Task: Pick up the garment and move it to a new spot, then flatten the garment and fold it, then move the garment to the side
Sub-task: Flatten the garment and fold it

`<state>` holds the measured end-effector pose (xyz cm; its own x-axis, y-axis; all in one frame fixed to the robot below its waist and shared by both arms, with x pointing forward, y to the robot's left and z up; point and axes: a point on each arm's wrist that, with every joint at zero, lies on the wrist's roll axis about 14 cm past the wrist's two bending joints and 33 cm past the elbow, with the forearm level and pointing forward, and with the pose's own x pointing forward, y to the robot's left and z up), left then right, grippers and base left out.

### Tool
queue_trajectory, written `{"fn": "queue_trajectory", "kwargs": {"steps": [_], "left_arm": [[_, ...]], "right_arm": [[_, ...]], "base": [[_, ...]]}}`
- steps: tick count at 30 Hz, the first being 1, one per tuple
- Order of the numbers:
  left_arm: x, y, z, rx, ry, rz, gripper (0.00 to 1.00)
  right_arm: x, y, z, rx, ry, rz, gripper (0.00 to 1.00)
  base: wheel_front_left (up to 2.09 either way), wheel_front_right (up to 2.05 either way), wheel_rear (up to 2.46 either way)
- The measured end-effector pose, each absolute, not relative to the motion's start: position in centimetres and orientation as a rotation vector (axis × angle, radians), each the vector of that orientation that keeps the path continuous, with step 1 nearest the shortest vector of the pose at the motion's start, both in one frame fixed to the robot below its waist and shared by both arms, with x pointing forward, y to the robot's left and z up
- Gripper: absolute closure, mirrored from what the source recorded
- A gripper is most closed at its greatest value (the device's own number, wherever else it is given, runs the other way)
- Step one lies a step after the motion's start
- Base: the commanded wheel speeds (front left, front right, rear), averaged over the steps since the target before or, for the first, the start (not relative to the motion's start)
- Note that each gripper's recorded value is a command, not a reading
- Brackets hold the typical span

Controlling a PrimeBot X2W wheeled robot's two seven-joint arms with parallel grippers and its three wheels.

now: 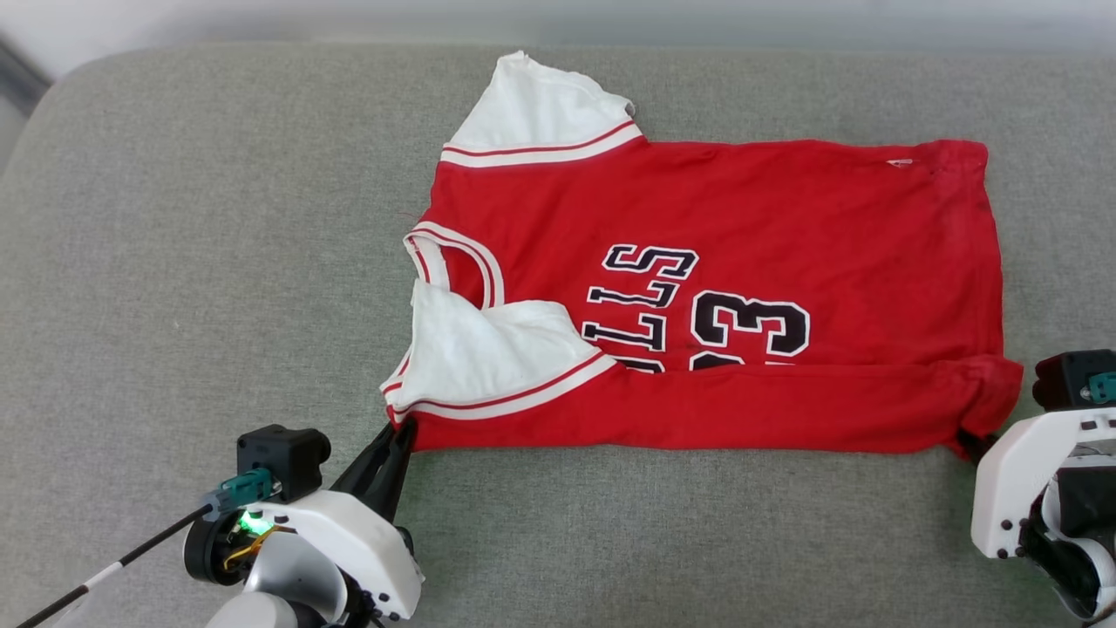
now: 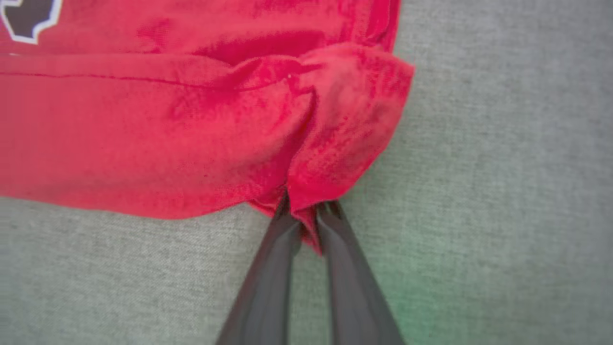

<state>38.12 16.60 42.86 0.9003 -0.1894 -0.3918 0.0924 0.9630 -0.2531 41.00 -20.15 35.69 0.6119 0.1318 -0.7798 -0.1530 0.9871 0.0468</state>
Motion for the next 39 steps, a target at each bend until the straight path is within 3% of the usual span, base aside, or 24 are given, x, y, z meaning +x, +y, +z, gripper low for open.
{"fn": "queue_trajectory", "kwargs": {"steps": [5, 18, 25, 26, 27, 28, 29, 35, 39], "left_arm": [[37.7, 17.3, 42.8, -0.205, 0.429, -0.146, 1.0], [30.9, 17.1, 39.9, -0.146, 0.601, -0.22, 1.0], [29.2, 16.2, 37.9, -0.173, 0.68, -0.221, 1.0], [29.1, 16.2, 37.7, -0.173, 0.685, -0.22, 0.78], [29.0, 16.2, 37.5, -0.172, 0.689, -0.218, 0.25], [29.1, 16.2, 37.5, -0.174, 0.685, -0.216, 0.0], [29.1, 16.2, 37.4, -0.175, 0.682, -0.213, 0.0], [31.1, 16.8, 39.4, -0.188, 0.546, -0.187, 0.0], [33.5, 17.8, 42.7, -0.168, 0.352, -0.169, 0.0]], "right_arm": [[40.5, -20.7, 36.6, -0.003, 0.881, 0.153, 1.0], [32.3, -24.9, 38.5, -0.031, 0.986, 0.103, 1.0], [30.4, -24.9, 37.3, -0.013, 1.041, 0.093, 1.0], [30.3, -24.7, 37.1, -0.008, 1.047, 0.096, 1.0], [30.2, -24.6, 36.9, -0.003, 1.05, 0.098, 1.0], [30.2, -24.4, 36.8, -0.001, 1.049, 0.101, 0.68], [30.4, -24.3, 36.8, -0.001, 1.037, 0.104, 0.0], [32.0, -23.8, 37.9, 0.013, 0.951, 0.107, 0.0], [35.1, -23.3, 41.6, 0.055, 0.758, 0.114, 0.0]], "base": [[0.0, 0.0, 0.0], [0.0, 0.0, 0.0], [0.0, 0.0, 0.0], [0.0, 0.0, 0.0], [0.0, 0.0, 0.0], [0.0, 0.0, 0.0], [0.0, 0.0, 0.0], [0.0, 0.0, 0.0], [0.0, 0.0, 0.0]]}}
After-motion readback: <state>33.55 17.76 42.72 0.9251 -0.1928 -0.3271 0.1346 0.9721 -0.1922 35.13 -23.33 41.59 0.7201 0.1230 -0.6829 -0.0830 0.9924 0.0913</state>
